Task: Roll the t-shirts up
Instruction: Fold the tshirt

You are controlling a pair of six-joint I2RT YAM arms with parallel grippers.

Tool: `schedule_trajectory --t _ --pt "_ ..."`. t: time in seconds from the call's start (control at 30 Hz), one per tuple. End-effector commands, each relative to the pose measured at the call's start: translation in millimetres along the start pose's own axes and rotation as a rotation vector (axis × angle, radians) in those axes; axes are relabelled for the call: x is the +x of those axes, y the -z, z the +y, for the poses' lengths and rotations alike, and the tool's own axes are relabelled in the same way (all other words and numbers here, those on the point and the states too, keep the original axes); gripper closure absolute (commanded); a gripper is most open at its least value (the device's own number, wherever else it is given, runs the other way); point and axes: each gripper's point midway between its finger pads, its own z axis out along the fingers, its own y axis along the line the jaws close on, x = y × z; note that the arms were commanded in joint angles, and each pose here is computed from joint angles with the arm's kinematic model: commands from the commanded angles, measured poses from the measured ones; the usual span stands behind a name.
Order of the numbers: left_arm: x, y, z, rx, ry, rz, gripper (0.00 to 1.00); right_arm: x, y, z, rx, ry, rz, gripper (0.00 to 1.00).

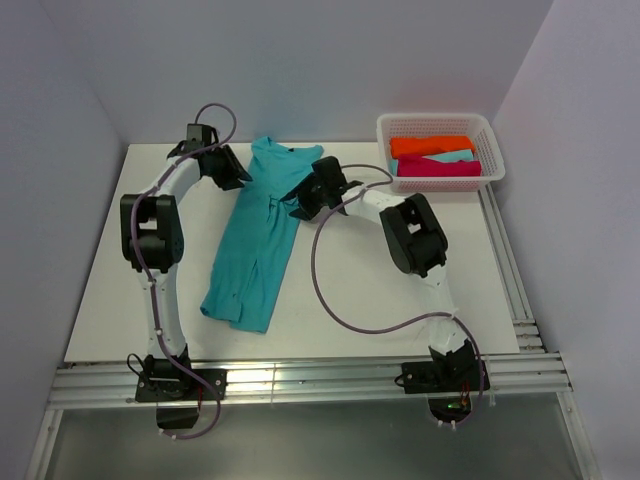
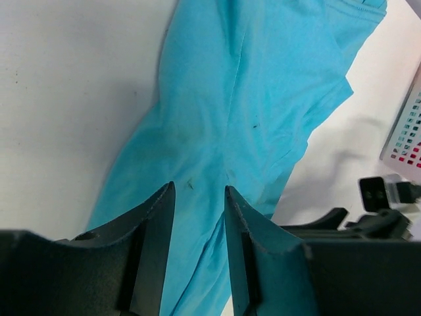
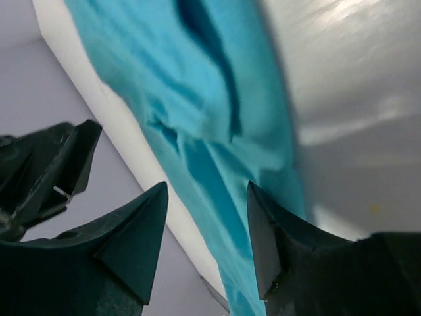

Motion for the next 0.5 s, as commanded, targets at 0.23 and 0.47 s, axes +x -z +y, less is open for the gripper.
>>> schedule_trajectory --t 0.23,0.47 --pt "10.4 79.2 18.4 -0.053 -0.045 -0.009 0.57 25.2 84.0 3.7 0.028 0.233 0.018 0.41" --pt "70.7 127.7 64.3 -0.169 0.003 0.084 0.54 90.9 114.3 -45.3 0.089 0.379 0.135 0.46"
